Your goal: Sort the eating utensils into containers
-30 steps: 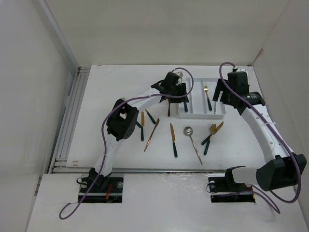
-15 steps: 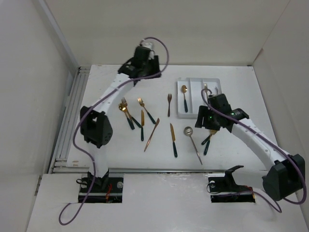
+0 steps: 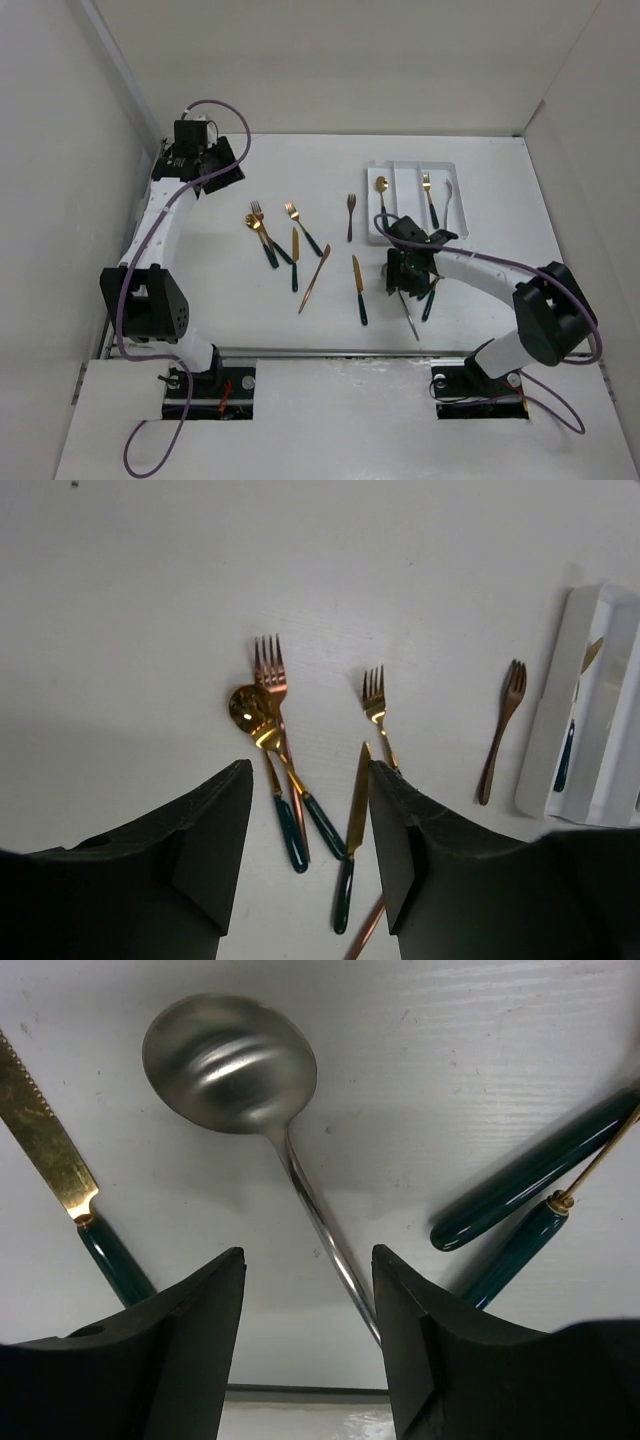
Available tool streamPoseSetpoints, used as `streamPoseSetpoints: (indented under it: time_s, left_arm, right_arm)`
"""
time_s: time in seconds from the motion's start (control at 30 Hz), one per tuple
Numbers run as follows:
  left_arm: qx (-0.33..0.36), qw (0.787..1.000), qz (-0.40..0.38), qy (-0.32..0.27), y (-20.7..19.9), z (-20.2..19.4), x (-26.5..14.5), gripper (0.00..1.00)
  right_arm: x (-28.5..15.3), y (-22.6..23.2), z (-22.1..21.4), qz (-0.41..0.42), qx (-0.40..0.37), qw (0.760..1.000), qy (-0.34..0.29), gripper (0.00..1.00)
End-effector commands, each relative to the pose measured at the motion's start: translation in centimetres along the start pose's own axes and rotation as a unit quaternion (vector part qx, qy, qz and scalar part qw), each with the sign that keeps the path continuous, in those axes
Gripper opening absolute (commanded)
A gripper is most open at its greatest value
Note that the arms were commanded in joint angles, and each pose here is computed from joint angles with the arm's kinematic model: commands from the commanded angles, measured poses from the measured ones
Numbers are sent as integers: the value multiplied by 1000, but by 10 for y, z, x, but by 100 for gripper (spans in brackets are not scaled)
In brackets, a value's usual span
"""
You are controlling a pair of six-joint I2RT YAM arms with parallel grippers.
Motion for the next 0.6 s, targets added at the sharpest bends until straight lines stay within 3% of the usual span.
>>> streamPoseSetpoints:
  time_s: [0.0, 0.2, 0.33, 0.43, 0.47, 0.57]
  left_arm:
    - [-15, 1000, -27, 3, 1, -6, -22, 46]
    - [-18, 999, -42, -17, 1, 3, -35, 46]
    - [-34, 998, -40, -20, 12, 3, -38, 46]
    - [-37, 998, -37, -24, 17, 1, -41, 46]
    - [-47, 998, -35, -13, 22, -6, -37, 46]
    - [-54, 998, -41, -16, 23, -5, -39, 46]
  right_arm:
    - [0, 3, 18, -9, 19, 999, -44, 59]
    - [25, 7, 13, -9, 2, 1000, -17, 56]
    - [32, 7, 10, -17, -9, 1000, -11, 46]
    - [31, 13, 13, -2, -31, 999, -23, 23]
    - [28, 20, 12, 4, -48, 998, -26, 0]
    - [23, 30, 10, 15, -80, 996, -33, 0]
Point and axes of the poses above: each gripper's point midway between its finger pads, its own x axis out along the fingers, its own y axis along the line the jaws close on, z = x × y, the point moved 3 cm from there along -x, back along the fingers, and after that the axes turned 4 degrees about -x, right-handed, at the moved point
